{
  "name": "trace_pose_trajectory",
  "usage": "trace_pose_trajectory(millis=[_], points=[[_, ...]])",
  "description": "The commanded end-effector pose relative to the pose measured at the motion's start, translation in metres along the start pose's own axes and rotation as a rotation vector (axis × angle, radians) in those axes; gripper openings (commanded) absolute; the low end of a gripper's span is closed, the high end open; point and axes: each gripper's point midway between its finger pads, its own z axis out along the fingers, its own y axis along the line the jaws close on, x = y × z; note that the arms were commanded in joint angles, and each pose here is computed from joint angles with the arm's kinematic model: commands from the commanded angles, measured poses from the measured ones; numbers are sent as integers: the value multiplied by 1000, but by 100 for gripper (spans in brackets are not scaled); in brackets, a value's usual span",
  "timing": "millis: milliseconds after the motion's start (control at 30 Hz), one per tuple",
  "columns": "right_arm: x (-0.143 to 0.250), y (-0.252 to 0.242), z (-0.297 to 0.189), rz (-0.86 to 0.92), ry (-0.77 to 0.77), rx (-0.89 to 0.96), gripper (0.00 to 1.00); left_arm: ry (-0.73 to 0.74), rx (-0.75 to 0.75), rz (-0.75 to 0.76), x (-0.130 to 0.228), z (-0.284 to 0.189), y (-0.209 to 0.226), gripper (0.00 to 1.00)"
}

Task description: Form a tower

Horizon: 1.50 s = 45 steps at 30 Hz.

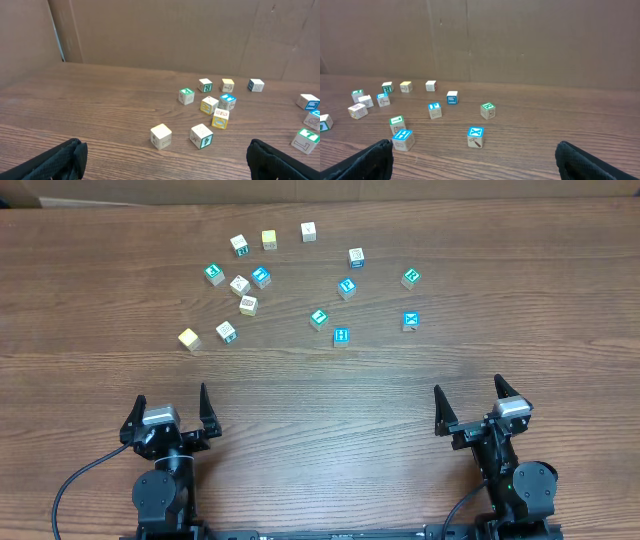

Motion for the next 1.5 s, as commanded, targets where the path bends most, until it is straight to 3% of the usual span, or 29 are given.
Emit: trace_pose_trajectory(millis=[0,800,967,1133,1467], points=[[1,0,0,-2,-8,1,100,-10,11,18,-1,0,-2,100],[1,0,0,-2,-8,1,100,-25,14,15,-5,-1,-3,100],[1,0,0,-2,-7,1,100,-33,137,16,-10,-3,-24,100],[1,0,0,-2,-8,1,100,-90,277,18,-41,-15,-48,100],[1,0,0,-2,-8,1,100,-105,280,-20,-142,-56,-46,100]])
